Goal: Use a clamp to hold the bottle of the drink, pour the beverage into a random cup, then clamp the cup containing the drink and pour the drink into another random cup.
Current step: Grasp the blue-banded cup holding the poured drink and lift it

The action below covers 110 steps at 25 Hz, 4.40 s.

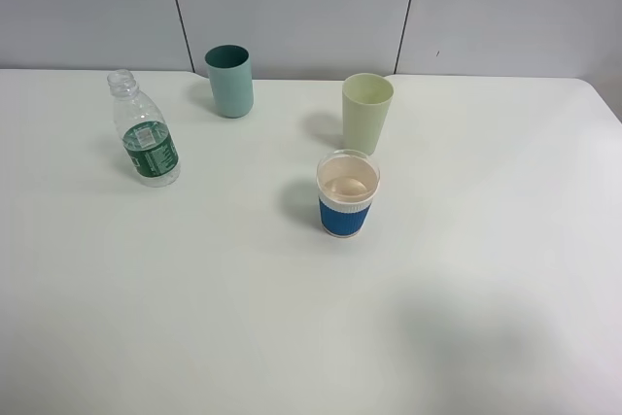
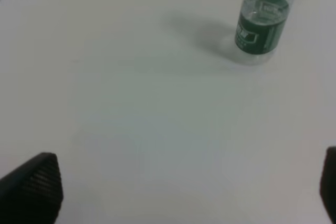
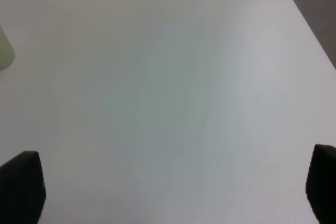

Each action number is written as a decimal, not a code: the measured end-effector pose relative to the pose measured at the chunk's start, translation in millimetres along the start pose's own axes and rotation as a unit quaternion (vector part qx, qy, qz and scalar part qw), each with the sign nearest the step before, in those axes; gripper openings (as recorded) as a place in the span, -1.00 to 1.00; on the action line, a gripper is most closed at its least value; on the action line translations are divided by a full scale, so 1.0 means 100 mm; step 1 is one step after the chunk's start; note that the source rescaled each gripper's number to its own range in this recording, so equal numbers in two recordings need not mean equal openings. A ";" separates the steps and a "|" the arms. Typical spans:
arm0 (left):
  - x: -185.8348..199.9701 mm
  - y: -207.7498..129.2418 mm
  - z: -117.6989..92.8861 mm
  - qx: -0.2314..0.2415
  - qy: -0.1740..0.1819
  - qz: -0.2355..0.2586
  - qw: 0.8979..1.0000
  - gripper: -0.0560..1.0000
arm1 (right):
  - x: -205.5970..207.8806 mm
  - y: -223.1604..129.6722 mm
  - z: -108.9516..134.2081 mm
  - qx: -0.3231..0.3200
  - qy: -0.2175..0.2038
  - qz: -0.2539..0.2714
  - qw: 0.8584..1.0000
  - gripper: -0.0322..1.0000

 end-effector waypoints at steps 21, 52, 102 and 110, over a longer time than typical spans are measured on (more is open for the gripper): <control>0.00 0.00 0.00 0.001 0.000 0.000 1.000 1.00 | 0.00 0.00 0.00 0.000 0.000 0.000 1.000 1.00; 0.00 0.00 0.00 0.001 0.000 0.000 1.000 1.00 | 0.00 0.00 0.00 0.000 0.000 0.000 1.000 1.00; 0.00 0.00 0.00 0.000 0.001 0.000 1.000 1.00 | -1.97 0.72 0.69 0.185 0.151 0.011 0.971 1.00; 0.00 0.00 0.00 0.000 0.001 0.000 1.000 1.00 | -1.86 0.67 1.13 0.254 0.232 -0.015 0.939 1.00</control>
Point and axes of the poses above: a point on each arm's last joint axis where the gripper is mounted, x pointing back along that axis away from the gripper, z along the wrist's bending axis when the last joint is at zero, y = z × x, the point moved 2 cm from there along -x, pointing out along that axis toward the gripper, and after that the axes turned 9 degrees about x, right-handed, at the moved point
